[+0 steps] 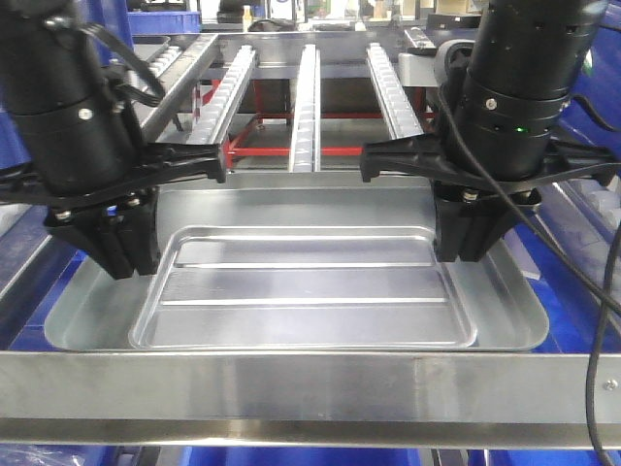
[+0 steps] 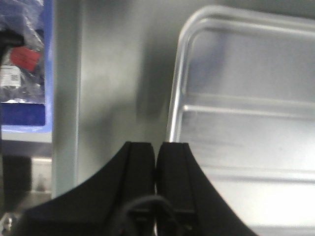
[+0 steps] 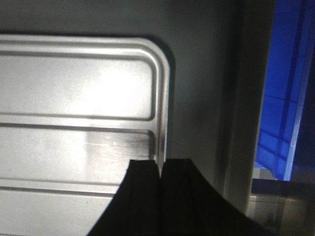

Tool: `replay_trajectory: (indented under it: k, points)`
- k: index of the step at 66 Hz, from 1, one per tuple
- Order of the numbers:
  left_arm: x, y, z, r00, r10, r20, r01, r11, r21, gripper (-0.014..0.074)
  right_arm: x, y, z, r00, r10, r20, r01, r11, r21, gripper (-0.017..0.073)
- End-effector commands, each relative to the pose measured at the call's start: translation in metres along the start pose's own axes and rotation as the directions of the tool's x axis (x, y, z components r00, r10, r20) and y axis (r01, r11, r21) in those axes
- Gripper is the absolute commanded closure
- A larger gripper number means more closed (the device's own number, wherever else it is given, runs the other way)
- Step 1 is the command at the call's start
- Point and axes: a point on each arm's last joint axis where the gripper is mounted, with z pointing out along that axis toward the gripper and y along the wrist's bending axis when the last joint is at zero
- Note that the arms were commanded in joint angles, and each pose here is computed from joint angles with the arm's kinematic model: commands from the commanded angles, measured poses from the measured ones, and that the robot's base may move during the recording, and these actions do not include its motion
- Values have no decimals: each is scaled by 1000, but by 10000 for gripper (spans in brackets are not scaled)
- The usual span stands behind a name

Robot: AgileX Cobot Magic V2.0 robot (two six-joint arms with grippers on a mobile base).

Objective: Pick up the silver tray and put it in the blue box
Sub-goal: 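Open both grippers wider and position them around the tray rims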

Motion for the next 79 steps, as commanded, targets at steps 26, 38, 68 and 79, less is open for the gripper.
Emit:
replay_trajectory:
  k: [26, 38, 68, 79]
  points:
    - [-15, -22, -20, 997, 30, 75, -32, 999, 17, 600, -15, 3, -21, 994, -13, 105, 18, 999, -42, 503]
    - [-15, -22, -20, 997, 30, 74, -32, 999, 16, 600, -15, 3, -21, 994, -13, 105, 18, 999, -43, 503]
    - [-15, -22, -20, 997, 30, 75, -32, 999, 17, 600, -14, 3, -21, 995, -13, 103, 18, 999, -41, 503]
    - [-15, -22, -20, 996, 37, 78, -38, 999, 14, 599, -14, 3, -21, 995, -9, 100, 13, 999, -44, 503]
